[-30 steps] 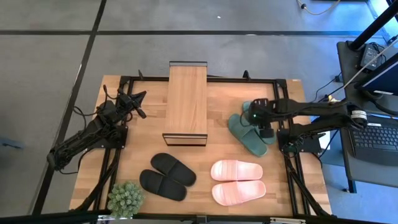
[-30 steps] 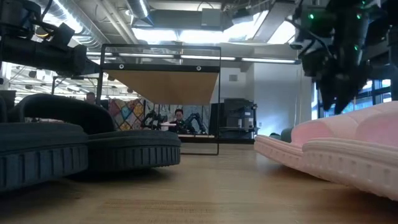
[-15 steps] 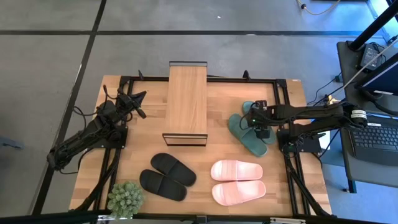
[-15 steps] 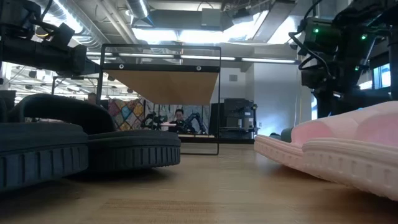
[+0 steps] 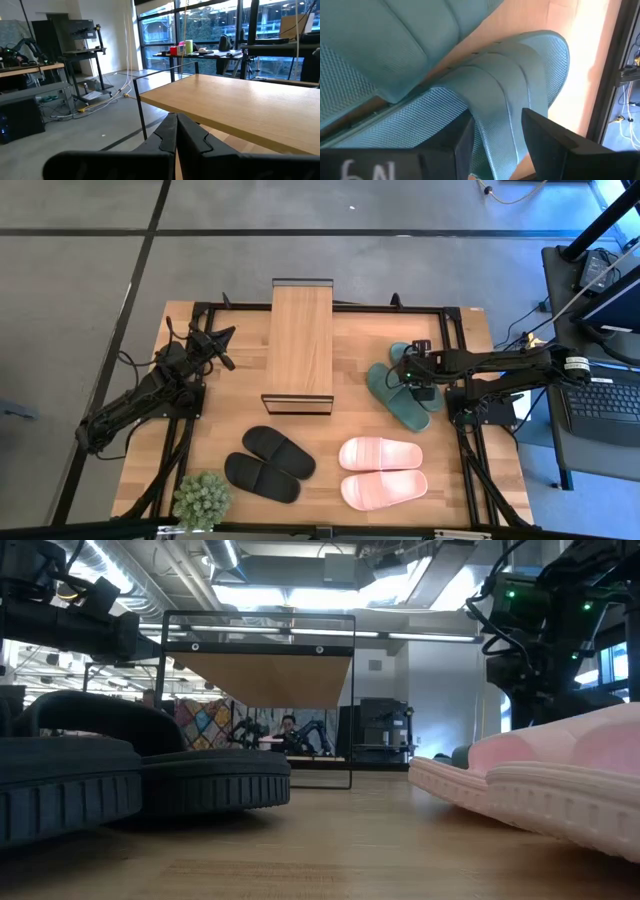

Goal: Pick and place slides into the shelf
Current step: Put the right green slipper on the shelf

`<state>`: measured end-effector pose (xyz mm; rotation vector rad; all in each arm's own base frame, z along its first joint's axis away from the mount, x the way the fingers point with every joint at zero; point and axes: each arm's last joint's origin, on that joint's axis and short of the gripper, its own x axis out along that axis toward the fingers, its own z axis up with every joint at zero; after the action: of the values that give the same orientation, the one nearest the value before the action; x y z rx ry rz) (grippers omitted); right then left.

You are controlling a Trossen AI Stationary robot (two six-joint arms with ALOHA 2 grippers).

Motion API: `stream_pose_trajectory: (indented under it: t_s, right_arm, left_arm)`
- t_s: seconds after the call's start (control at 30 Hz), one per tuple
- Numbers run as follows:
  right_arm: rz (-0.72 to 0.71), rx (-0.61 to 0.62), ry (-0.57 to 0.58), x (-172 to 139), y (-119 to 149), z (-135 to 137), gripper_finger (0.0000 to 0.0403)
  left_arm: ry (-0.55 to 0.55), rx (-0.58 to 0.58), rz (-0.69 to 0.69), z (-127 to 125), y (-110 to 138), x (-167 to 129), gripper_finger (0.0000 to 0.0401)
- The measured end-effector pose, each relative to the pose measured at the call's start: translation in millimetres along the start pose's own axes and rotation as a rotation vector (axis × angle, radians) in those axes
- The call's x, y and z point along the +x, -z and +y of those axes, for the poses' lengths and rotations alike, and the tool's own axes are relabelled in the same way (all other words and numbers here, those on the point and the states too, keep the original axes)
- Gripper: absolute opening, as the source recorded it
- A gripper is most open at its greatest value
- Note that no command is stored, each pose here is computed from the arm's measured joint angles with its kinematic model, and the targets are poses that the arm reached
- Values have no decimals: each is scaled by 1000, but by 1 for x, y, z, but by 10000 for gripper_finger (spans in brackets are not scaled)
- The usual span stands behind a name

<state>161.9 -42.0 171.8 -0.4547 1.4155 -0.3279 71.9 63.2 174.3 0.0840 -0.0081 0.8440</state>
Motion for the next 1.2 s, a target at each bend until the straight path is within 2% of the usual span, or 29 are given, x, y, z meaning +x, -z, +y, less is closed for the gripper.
stream_pose_trajectory:
  t_s: [0.17,0.43,0.53,0.67,0.9,1.1,1.2]
  right_arm:
    - [-5,2,2,0,0,0,139]
    - [-6,3,3,0,-1,0,17]
    - [-9,30,7,0,-1,-1,18]
    - [8,49,69,-2,-1,-2,16]
    - [23,37,266,-27,-14,-21,10]
    - [-53,-21,389,-63,-35,-49,10]
    - [-102,-59,438,-84,-45,-63,10]
  left_arm:
    - [0,0,0,0,0,0,0]
    - [0,0,0,0,0,0,0]
    - [0,0,0,0,0,0,0]
    - [0,0,0,0,0,0,0]
    - [3,-14,-1,0,0,0,0]
    - [9,-207,-18,0,-2,0,0]
    - [20,-354,-81,0,-8,0,0]
